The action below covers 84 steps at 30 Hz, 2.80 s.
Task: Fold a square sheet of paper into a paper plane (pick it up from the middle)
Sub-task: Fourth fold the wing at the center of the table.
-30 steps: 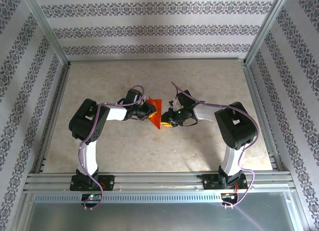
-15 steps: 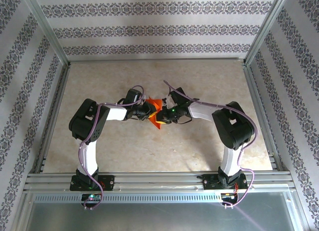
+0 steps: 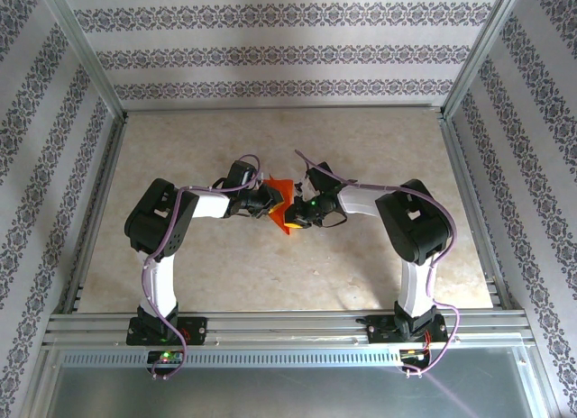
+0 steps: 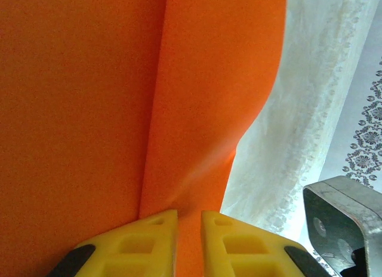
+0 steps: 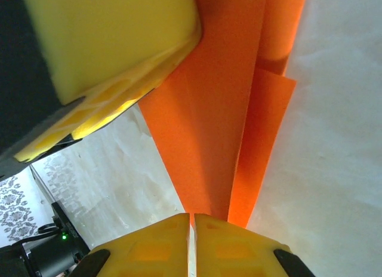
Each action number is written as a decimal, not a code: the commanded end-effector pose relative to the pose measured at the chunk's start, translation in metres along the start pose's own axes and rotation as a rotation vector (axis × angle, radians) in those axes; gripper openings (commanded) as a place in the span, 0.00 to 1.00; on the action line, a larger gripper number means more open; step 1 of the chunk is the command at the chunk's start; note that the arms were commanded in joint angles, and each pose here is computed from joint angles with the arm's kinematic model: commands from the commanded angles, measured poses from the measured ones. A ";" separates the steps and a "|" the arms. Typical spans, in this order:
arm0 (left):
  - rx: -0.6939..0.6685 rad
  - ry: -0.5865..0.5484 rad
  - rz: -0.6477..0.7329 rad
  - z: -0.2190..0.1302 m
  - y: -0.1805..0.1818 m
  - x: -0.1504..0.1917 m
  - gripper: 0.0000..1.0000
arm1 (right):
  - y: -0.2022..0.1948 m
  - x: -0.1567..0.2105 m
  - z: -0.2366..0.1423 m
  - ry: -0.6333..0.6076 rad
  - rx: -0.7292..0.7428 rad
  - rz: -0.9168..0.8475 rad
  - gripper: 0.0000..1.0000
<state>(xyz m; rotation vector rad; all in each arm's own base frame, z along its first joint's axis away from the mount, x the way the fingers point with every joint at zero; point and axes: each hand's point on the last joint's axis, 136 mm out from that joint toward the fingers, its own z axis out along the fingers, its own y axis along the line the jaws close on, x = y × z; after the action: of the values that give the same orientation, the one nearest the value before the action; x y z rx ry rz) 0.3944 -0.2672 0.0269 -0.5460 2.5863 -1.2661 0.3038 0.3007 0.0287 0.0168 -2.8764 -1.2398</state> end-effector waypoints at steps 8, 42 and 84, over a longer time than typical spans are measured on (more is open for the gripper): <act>-0.114 0.030 -0.040 0.007 0.034 0.013 0.18 | -0.013 0.004 0.009 0.021 0.017 0.025 0.11; -0.170 0.034 -0.072 0.007 0.050 0.017 0.18 | -0.022 0.030 0.019 0.097 0.049 0.040 0.11; -0.178 0.022 -0.107 0.002 0.049 0.016 0.18 | 0.018 -0.001 -0.002 -0.036 0.081 -0.080 0.11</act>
<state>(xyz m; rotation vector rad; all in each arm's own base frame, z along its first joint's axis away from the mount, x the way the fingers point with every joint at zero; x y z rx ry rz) 0.3935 -0.2659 0.0251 -0.5682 2.5962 -1.2561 0.3019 0.3090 0.0524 0.1119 -2.9653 -1.2028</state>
